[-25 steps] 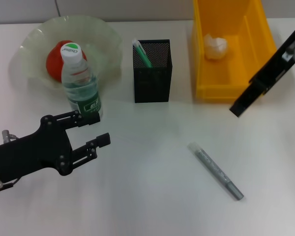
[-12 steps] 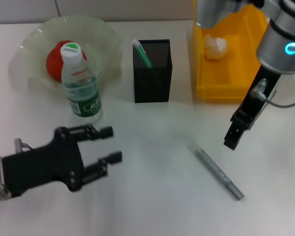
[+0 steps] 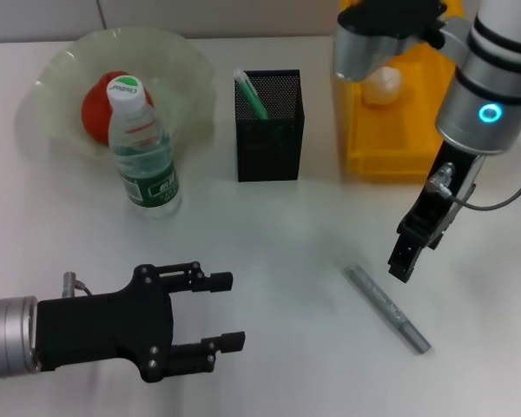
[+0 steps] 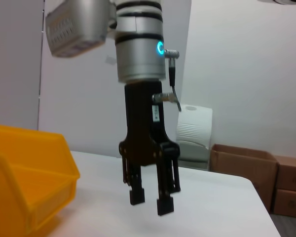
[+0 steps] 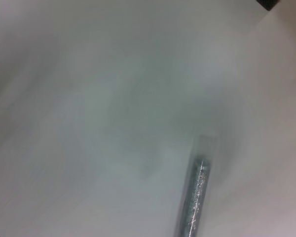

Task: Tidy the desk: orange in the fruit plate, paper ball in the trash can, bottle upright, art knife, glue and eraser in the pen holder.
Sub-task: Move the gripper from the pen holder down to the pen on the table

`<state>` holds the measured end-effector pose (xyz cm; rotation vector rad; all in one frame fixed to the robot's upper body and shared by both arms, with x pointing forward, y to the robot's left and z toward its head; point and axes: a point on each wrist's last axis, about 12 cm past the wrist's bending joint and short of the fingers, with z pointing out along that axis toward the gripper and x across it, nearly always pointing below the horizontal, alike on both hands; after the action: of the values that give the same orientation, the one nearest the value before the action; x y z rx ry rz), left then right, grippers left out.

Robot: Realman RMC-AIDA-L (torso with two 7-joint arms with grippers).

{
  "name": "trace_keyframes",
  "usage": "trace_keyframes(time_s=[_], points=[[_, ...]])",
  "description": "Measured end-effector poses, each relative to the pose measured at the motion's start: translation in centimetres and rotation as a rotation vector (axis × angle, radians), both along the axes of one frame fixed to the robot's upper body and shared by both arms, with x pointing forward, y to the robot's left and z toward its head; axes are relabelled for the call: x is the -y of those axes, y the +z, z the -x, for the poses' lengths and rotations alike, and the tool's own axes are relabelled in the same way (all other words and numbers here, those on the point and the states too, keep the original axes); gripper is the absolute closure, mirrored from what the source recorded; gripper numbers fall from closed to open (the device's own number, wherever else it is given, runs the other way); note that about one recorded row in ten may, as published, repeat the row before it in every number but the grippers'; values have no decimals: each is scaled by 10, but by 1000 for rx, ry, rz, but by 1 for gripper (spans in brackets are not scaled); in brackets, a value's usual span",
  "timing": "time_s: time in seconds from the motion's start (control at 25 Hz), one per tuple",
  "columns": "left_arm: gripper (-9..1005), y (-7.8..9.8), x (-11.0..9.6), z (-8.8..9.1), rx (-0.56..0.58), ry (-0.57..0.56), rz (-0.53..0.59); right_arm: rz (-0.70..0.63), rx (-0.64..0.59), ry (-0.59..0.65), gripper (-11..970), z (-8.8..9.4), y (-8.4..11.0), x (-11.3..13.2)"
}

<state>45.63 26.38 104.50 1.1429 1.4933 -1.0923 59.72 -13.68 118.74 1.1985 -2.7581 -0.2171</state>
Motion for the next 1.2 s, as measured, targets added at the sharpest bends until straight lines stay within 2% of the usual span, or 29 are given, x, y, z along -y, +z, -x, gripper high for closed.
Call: trace_keyframes(time_s=[0.32,0.6,0.92,1.2], points=[[306,1,1,-6,18,14,-10,-10,7,23,355,1,-18,-12],[305,3,1,-10,21,28,-9,-19,-16,37,383,8,-28,-17],[305,3,2,-12,26,38,-12,-17,-56,5,415,11,-42,-12],[305,3,1,-12,30,41,-10,2,-50,12,505,12,-45,-12]])
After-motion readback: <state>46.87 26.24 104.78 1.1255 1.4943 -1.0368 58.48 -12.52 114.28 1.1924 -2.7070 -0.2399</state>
